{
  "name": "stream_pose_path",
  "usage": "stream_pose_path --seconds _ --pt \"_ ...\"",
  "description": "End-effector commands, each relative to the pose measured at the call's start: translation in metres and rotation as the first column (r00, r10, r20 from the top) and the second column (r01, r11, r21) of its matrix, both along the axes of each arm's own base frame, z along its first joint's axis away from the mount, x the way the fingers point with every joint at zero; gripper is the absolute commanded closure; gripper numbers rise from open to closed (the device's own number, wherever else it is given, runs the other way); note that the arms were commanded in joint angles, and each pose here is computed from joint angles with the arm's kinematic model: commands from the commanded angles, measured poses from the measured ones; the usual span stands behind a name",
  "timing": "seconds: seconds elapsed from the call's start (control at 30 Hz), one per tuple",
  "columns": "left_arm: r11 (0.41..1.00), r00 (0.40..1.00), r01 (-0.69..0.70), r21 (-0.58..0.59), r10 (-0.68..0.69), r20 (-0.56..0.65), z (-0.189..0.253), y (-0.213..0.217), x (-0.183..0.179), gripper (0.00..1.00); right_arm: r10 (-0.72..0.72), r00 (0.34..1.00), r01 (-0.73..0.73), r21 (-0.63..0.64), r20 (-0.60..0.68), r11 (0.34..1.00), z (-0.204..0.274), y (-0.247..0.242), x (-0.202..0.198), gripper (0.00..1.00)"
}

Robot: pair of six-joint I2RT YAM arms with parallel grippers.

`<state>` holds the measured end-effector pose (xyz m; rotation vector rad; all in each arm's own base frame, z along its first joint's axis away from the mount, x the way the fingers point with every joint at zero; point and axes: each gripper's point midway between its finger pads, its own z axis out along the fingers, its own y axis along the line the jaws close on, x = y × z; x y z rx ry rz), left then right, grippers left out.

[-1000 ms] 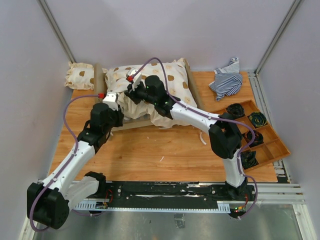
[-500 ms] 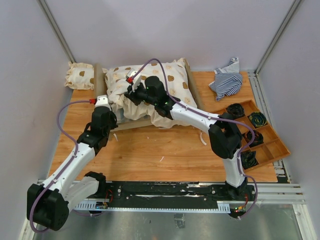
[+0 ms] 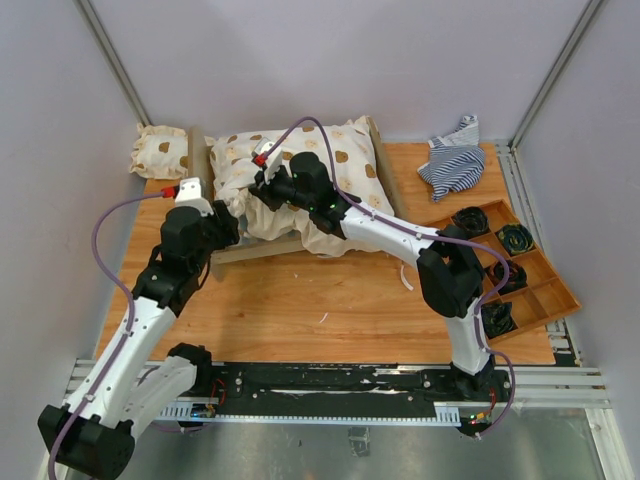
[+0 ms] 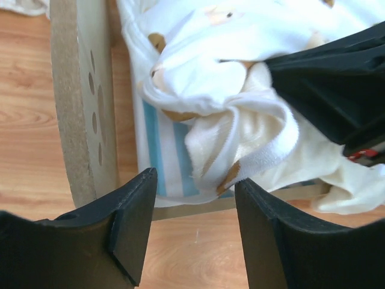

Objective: Set up the pet bed

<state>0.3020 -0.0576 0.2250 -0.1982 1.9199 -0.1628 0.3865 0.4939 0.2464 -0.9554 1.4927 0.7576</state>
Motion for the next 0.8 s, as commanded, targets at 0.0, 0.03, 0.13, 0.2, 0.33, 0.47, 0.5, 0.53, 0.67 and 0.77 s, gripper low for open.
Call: stream_pose_path --seconds 0.0,0.03,0.13,0.2,0.33,0.47,0.5,0.53,0.67,0.77 --pt "0.998 0.996 0.056 -0.009 -0.055 0.070 0.029 -0.008 -0.001 0.40 -0.013 1.000 0.012 0.045 0.028 0.999 0.019 -0.007 0.009 1.00" --pt "0.999 0.996 0.053 -0.005 -0.053 0.071 0.032 -0.008 0.001 0.40 -0.012 1.000 0.011 0.047 0.027 0.999 0.019 -0.006 0.009 1.00" --pt "1.000 0.998 0.024 0.003 -0.024 0.055 0.039 -0.004 0.006 0.39 -0.011 1.000 0.010 0.050 0.024 0.999 0.019 -0.006 0.009 1.00" --pt "1.000 0.999 -0.018 -0.001 0.018 0.046 0.039 0.001 0.007 0.40 -0.012 1.000 0.011 0.053 0.026 0.999 0.021 -0.005 0.009 1.00" --pt "1.000 0.999 -0.016 0.002 0.016 0.027 0.024 0.002 0.002 0.47 -0.012 1.000 0.011 0.054 0.025 0.998 0.021 -0.005 0.009 1.00" --pt "1.000 1.000 0.004 0.023 -0.005 0.015 -0.003 0.003 -0.005 0.64 -0.009 1.000 0.008 0.055 0.024 0.998 0.021 -0.005 0.008 1.00" --pt "1.000 1.000 0.017 0.026 -0.018 0.019 -0.008 0.002 -0.006 0.71 -0.009 1.000 0.007 0.055 0.024 0.998 0.021 -0.006 0.008 1.00" --pt "0.999 1.000 0.023 0.032 -0.023 0.020 -0.013 0.002 -0.007 0.78 -0.008 1.000 0.007 0.056 0.024 0.998 0.021 -0.006 0.007 1.00" --pt "0.995 0.997 -0.071 0.067 0.072 -0.018 -0.030 0.019 -0.009 0.92 -0.007 1.000 0.006 0.054 0.024 0.999 0.021 -0.006 0.007 1.00" --pt "0.995 0.996 -0.089 0.047 0.090 -0.019 -0.021 0.021 -0.012 0.70 -0.009 1.000 0.008 0.051 0.024 0.999 0.021 -0.007 0.007 1.00"
